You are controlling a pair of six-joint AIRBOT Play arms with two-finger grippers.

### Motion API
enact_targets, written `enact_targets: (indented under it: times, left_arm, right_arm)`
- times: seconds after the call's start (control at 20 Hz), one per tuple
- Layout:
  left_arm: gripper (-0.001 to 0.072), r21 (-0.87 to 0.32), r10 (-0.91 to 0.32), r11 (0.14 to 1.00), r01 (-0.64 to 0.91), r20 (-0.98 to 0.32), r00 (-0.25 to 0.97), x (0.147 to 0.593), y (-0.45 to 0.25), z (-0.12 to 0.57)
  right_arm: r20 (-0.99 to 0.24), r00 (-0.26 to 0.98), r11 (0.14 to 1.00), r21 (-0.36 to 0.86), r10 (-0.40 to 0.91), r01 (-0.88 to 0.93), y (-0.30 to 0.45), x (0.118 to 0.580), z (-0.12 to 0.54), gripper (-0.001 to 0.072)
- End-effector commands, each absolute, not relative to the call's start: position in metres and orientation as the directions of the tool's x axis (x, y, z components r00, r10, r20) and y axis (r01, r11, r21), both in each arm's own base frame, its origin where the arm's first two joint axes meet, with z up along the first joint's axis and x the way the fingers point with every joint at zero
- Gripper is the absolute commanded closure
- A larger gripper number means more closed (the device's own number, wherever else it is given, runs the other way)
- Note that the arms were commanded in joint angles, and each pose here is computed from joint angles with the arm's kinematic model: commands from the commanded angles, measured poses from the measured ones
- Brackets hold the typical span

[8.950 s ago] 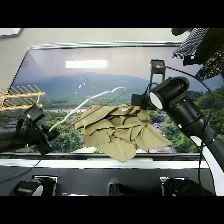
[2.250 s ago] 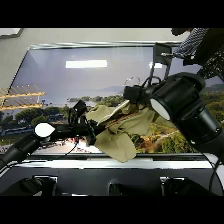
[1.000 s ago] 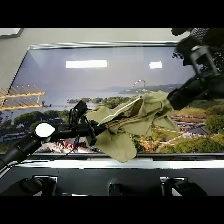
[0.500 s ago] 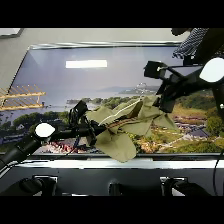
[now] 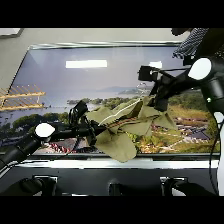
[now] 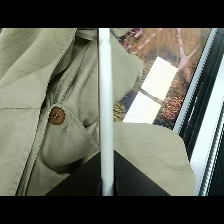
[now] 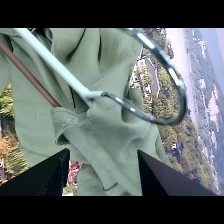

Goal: Fold the clothes and pants, and hang the long-sleeved shirts on hangers.

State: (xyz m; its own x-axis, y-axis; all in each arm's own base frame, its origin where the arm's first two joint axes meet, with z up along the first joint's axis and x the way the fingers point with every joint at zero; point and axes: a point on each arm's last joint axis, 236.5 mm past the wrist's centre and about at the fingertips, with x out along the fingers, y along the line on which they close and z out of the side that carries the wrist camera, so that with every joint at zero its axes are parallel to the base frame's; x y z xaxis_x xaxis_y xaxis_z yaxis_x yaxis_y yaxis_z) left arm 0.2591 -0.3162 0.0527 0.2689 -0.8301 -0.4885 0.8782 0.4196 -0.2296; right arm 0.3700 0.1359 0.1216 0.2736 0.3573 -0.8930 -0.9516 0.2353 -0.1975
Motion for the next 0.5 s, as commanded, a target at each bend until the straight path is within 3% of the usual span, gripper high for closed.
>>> enact_targets:
  times: [0.0,0.45]
  left_arm:
    - [0.0674,-0.223,-0.830,0.417,0.881,-0.488,0.269,0.259,-0.316,0.053]
    - [0.0674,-0.223,-0.830,0.417,0.881,-0.488,0.269,0.259,-0.316,0.053]
  right_arm:
    - [-0.893,0.252,0.234,-0.172,0.374,-0.957,0.142,0.377,0.110,0.0211]
    - [-0.870,0.290,0.212,-0.220,0.399,-0.952,0.149,0.392,0.109,0.0219]
